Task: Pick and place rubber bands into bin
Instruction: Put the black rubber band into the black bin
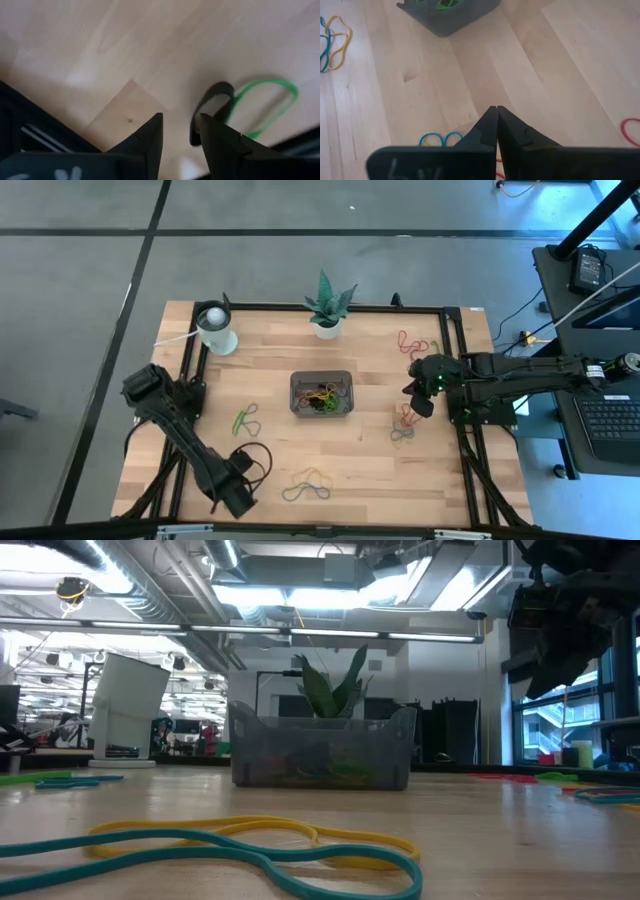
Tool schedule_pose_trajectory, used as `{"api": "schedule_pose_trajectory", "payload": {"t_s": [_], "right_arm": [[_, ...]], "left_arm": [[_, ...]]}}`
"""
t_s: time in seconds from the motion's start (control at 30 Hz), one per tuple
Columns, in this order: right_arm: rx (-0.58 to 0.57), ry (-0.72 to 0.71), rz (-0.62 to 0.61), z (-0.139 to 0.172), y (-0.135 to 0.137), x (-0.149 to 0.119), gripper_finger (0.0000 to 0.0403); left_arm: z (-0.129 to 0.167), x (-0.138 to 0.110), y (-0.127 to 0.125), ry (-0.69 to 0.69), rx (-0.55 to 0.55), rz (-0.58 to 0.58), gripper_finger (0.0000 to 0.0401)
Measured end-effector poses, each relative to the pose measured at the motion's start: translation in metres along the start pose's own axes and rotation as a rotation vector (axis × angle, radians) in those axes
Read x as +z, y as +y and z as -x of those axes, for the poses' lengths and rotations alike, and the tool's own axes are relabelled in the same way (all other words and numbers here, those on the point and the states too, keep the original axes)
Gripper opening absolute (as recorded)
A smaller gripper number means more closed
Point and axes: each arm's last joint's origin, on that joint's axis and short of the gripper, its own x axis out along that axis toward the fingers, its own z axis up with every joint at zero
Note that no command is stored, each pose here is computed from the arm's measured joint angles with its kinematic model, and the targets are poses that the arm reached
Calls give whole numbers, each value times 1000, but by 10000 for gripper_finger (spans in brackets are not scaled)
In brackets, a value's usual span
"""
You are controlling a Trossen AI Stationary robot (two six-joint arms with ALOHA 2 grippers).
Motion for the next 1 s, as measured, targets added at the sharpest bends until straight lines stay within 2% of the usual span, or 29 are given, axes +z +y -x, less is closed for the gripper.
{"api": "schedule_pose_trajectory", "payload": {"t_s": [0.4, 0.63, 0.8, 0.9, 1.0], "right_arm": [[24, 11, -5, 0, 1, 0, 9], [24, 10, -5, 0, 1, 0, 10], [24, 10, -5, 0, 1, 0, 6], [25, 8, -5, 0, 1, 0, 10], [27, 4, -2, 0, 1, 0, 13]], "left_arm": [[-33, -9, -14, -3, -51, -78, 83], [-36, -7, -15, -2, -58, -91, 9], [-28, -6, -10, -71, -63, -34, 3], [-10, -5, -2, -178, -108, 29, 3], [13, -2, 7, -279, -168, 43, 3]]}}
